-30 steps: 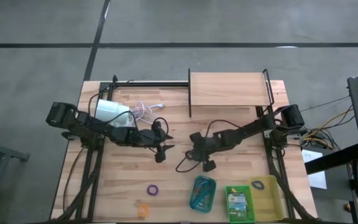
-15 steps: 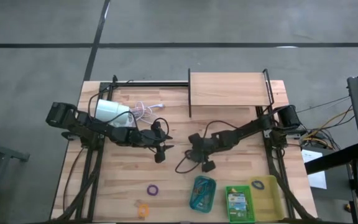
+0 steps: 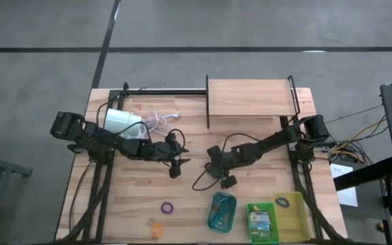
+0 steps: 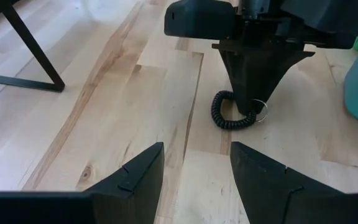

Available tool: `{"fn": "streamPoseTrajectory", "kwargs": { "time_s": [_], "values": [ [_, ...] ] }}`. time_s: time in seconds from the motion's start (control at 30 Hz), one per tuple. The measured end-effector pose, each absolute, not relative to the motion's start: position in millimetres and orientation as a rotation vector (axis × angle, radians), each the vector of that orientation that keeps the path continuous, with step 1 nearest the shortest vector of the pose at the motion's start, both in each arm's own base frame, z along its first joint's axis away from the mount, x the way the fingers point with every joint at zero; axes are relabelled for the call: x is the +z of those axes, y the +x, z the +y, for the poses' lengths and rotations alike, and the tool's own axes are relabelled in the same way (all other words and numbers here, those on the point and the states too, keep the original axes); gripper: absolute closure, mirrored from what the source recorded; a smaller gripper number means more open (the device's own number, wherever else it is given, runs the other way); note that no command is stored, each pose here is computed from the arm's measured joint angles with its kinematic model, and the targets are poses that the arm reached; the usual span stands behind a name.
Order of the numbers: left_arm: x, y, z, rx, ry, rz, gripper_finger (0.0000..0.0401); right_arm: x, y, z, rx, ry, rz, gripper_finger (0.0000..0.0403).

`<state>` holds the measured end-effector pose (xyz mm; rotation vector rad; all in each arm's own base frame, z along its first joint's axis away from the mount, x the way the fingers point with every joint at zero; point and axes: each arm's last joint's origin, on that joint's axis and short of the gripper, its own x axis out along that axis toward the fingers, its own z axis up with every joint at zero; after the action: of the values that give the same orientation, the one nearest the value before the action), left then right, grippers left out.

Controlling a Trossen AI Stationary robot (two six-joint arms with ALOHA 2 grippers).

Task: Pick & Place Office Desk Supplies
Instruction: Put the black spring rubberband into the yellow bin

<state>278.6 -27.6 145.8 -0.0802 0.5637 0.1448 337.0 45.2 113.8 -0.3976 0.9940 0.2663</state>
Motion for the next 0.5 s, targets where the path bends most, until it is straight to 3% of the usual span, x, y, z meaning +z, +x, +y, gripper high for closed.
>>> {"fn": "streamPoseTrajectory", "kwargs": {
  "time_s": [0.5],
  "values": [
    [145.8, 278.6, -27.6, 0.145, -0.081, 0.564, 0.0210, 117.3, 340.8, 47.0, 0.273, -0.398, 0.982, 0.0374]
  ]
}}
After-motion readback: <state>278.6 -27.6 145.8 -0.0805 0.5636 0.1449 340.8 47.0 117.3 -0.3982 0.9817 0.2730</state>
